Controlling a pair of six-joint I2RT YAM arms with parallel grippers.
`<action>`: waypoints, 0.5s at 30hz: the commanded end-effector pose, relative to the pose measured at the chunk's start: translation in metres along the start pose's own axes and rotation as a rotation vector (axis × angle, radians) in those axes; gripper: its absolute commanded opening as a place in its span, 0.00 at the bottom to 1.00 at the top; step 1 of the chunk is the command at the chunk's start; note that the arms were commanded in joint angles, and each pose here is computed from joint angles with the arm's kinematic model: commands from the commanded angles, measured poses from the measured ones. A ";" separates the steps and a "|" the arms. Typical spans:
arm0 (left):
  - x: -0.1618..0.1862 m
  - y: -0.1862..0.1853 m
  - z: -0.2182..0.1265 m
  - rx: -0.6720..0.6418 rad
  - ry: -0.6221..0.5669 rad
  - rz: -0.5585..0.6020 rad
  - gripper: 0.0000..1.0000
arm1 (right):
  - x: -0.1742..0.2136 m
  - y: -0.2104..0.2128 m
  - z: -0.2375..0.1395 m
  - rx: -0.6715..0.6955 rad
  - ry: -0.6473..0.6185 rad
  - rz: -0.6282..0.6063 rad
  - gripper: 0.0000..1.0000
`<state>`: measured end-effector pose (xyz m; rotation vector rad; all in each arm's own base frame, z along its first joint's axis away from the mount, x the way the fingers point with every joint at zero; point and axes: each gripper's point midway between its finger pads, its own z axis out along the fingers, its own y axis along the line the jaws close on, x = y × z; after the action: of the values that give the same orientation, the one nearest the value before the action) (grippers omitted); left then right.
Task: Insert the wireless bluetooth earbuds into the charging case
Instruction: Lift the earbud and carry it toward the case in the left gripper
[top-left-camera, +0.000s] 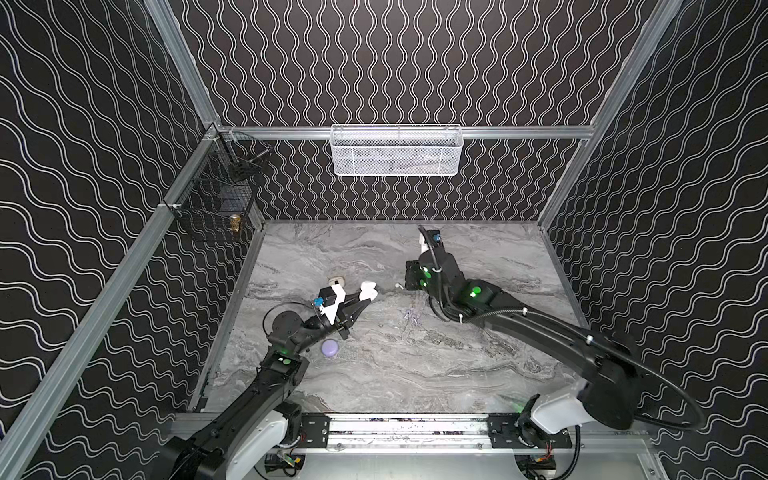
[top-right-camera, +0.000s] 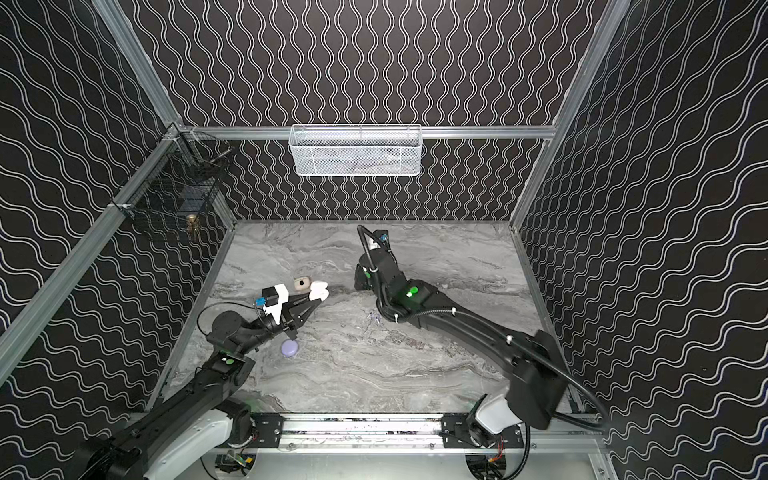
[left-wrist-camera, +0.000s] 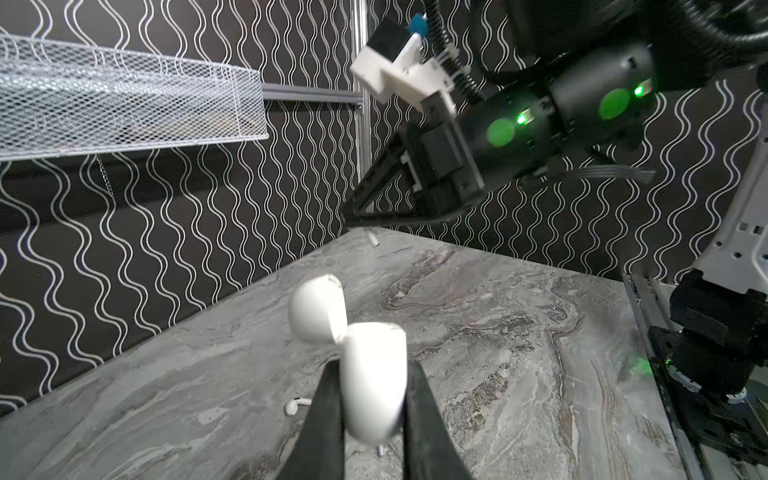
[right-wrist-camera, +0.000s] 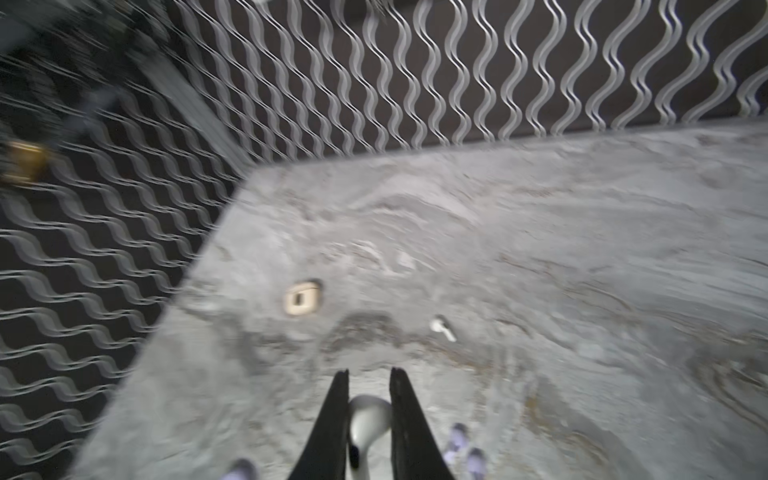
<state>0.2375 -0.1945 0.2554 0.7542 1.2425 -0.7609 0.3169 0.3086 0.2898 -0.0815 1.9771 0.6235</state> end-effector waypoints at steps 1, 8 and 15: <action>-0.040 -0.010 -0.007 0.020 -0.191 0.166 0.00 | -0.024 0.023 -0.025 -0.119 -0.134 0.099 0.11; -0.046 -0.006 0.000 0.022 -0.203 0.178 0.00 | -0.029 0.033 -0.064 -0.247 -0.230 0.196 0.11; -0.053 -0.007 0.001 0.020 -0.248 0.202 0.00 | -0.044 0.051 -0.083 -0.392 -0.309 0.297 0.11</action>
<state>0.2304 -0.1975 0.2894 0.7676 1.0207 -0.7191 0.2598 0.3034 0.3430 0.0177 1.6854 0.9973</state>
